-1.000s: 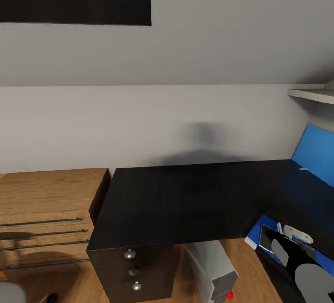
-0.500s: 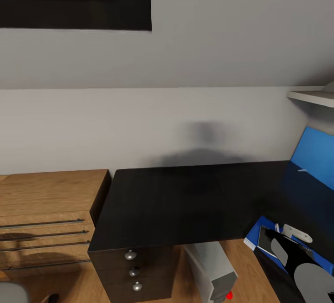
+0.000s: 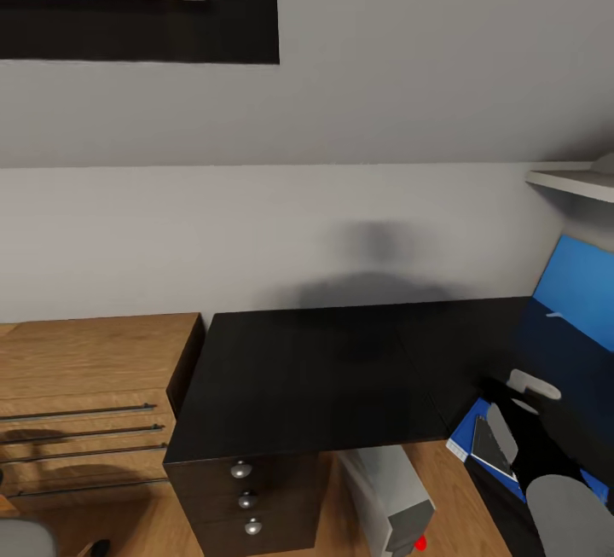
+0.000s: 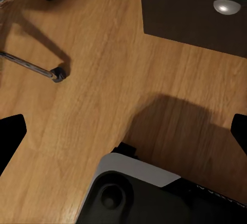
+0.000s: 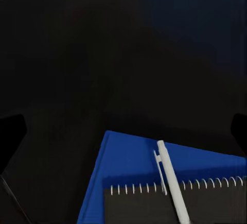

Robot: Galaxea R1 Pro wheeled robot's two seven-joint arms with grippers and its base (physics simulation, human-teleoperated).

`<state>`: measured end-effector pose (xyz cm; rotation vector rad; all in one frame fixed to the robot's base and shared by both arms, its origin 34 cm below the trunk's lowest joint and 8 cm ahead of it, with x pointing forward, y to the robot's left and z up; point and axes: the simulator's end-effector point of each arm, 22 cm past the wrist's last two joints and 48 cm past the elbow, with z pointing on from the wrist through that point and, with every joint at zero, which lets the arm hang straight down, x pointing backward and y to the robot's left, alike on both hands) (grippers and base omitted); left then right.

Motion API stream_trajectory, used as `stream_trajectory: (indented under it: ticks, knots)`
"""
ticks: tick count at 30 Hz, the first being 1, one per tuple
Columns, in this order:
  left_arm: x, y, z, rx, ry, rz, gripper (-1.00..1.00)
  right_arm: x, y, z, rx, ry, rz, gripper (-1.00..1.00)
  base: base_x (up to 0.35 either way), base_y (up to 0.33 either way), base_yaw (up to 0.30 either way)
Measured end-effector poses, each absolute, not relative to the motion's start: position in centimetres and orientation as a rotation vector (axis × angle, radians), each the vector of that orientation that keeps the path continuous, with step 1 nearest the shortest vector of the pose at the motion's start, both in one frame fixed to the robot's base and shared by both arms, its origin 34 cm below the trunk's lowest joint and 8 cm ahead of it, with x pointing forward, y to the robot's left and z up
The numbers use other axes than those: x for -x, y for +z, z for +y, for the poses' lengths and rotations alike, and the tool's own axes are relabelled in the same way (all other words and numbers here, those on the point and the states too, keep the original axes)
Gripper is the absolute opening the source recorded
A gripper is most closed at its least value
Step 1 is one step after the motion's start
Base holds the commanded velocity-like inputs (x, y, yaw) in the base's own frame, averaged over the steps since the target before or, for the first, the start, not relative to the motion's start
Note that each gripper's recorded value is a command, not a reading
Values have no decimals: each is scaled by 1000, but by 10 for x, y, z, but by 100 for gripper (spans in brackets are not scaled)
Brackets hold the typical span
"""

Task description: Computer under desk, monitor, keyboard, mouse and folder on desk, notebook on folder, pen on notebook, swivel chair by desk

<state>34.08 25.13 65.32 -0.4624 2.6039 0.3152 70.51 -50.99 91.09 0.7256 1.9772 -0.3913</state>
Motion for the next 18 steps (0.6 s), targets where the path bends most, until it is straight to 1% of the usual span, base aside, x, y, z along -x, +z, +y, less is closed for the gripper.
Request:
stream_trajectory:
  ticks: [6, 11, 14, 18]
  knots:
    - [-341, 653, 252, 463, 316, 2603, 100, -687, 911, -473, -704, -365, 2000, 100, 0, 0, 0]
    - [-341, 653, 253, 464, 318, 2602, 100, -680, 908, -411, -610, -365, 2043, 100, -10, 0, 0]
    - [-341, 653, 253, 464, 318, 2602, 100, -680, 905, -387, -566, -366, 2059, 100, -126, 0, 0]
    - [-341, 653, 253, 465, 318, 2602, 100, -677, 894, -351, -522, -351, 2096, 100, -249, 0, 0]
